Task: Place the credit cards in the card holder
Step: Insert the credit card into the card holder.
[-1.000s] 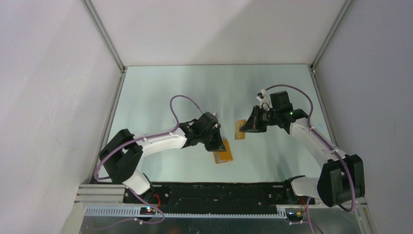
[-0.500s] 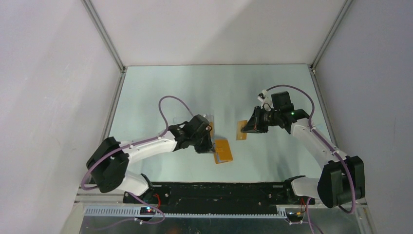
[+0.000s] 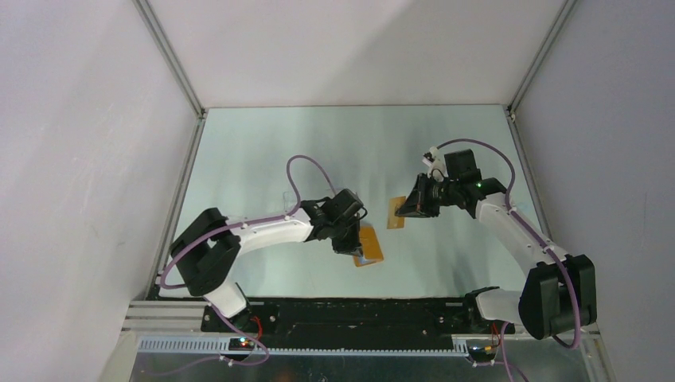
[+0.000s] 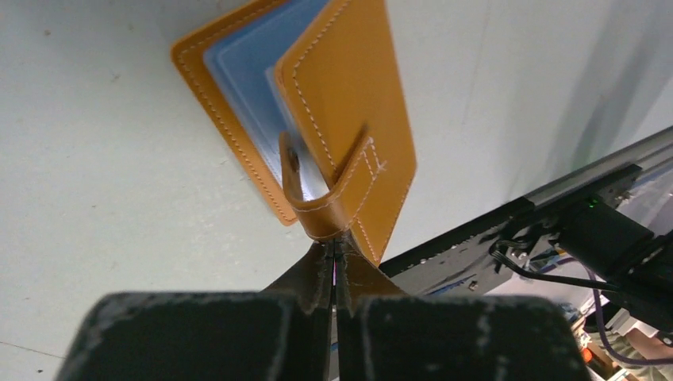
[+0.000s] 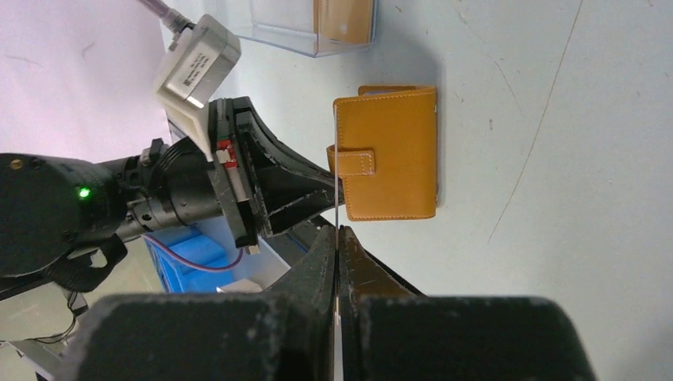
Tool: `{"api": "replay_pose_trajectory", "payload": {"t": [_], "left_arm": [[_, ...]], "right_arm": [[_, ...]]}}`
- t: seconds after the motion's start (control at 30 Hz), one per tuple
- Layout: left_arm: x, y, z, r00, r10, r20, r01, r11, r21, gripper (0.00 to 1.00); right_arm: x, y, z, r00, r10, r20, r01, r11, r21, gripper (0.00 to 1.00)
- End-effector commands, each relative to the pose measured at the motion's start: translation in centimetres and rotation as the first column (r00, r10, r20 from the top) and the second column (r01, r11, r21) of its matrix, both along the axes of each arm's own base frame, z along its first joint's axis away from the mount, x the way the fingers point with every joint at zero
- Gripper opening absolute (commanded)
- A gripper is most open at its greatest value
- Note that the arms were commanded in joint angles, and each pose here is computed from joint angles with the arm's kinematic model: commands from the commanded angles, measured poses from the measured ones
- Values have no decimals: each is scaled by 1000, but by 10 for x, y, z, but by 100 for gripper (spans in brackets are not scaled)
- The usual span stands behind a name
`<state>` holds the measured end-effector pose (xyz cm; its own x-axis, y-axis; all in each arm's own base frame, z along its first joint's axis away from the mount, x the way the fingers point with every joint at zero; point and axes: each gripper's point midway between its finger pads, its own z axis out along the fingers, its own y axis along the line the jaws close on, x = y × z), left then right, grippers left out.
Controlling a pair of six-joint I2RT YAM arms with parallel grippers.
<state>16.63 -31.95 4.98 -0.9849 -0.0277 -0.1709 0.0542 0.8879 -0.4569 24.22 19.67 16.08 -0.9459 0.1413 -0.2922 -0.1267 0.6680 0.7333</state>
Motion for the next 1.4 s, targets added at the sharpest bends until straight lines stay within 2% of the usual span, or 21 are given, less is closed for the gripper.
{"api": "replay_pose_trajectory", "payload": {"t": [0.0,0.47,0.73,1.2,1.37], "left_arm": [[12,-18,25,997,-15,72,19,998,-56,0],[33,-55,37,992,-48,113,57,995,-81,1],[43,-77,20,991,-82,104,88,995,-56,1],[72,-83,22,983,-52,178,53,999,-4,4],[87,-78,24,981,-32,190,32,999,3,6]], "right_arm": [[2,-5,5,999,-9,35,9,1000,-5,0],[5,-11,20,997,-29,69,29,1000,8,0],[3,-17,19,996,-34,78,37,999,-33,0],[14,-38,3,990,-88,107,105,979,-172,0],[49,-67,-23,971,-199,132,232,918,-322,0]]}}
